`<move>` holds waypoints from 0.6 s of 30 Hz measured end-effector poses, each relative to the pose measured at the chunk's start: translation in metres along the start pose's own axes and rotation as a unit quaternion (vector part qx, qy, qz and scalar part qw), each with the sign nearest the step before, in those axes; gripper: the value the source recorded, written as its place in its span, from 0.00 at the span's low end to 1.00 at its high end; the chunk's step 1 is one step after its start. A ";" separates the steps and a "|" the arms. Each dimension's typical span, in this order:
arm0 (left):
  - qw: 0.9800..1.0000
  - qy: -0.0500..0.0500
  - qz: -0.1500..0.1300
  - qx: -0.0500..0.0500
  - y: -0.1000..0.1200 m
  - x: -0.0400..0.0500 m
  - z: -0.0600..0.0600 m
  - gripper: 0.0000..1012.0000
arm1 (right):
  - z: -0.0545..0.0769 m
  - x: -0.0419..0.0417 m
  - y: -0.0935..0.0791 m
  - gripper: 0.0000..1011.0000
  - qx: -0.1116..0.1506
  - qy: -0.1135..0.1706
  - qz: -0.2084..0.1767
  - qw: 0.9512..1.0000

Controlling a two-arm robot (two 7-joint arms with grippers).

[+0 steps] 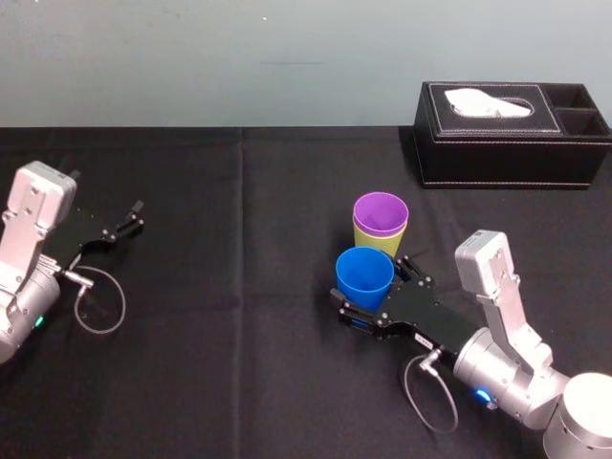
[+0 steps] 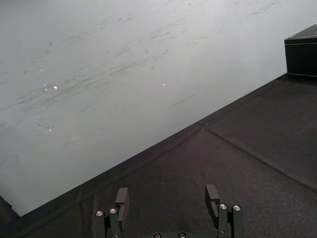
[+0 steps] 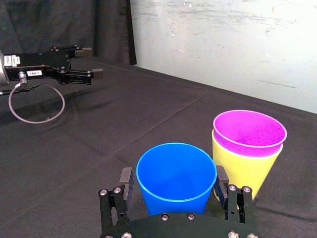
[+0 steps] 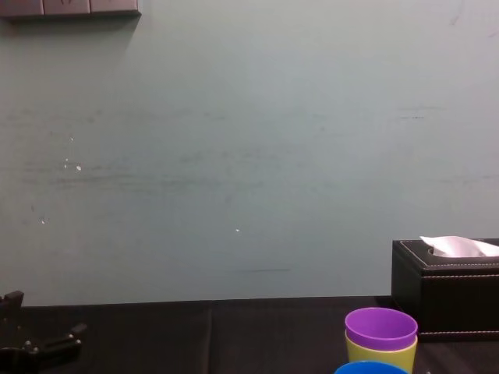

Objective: Stack the three plastic cups sequentially using one hand.

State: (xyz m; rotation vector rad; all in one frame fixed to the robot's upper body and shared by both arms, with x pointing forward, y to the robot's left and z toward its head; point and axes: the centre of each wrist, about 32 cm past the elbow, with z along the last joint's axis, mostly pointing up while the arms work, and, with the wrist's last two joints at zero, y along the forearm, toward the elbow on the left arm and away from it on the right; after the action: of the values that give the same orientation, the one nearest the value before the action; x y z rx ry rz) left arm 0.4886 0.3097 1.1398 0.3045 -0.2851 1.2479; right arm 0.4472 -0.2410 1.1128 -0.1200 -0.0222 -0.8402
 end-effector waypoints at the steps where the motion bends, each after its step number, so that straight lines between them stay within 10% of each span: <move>1: 1.000 0.000 0.000 0.000 0.000 0.0000 0.000 1.00 | 0.000 0.0000 0.000 0.99 0.000 0.000 0.000 1.000; 18: 1.000 0.000 0.000 0.000 0.000 0.0000 0.000 1.00 | 0.000 0.0001 -0.001 0.75 0.001 0.001 0.000 1.000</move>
State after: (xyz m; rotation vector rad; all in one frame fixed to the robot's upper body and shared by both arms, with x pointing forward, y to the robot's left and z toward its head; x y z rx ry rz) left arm 0.4886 0.3097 1.1398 0.3045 -0.2851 1.2479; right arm 0.4466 -0.2416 1.1131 -0.1162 -0.0209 -0.8394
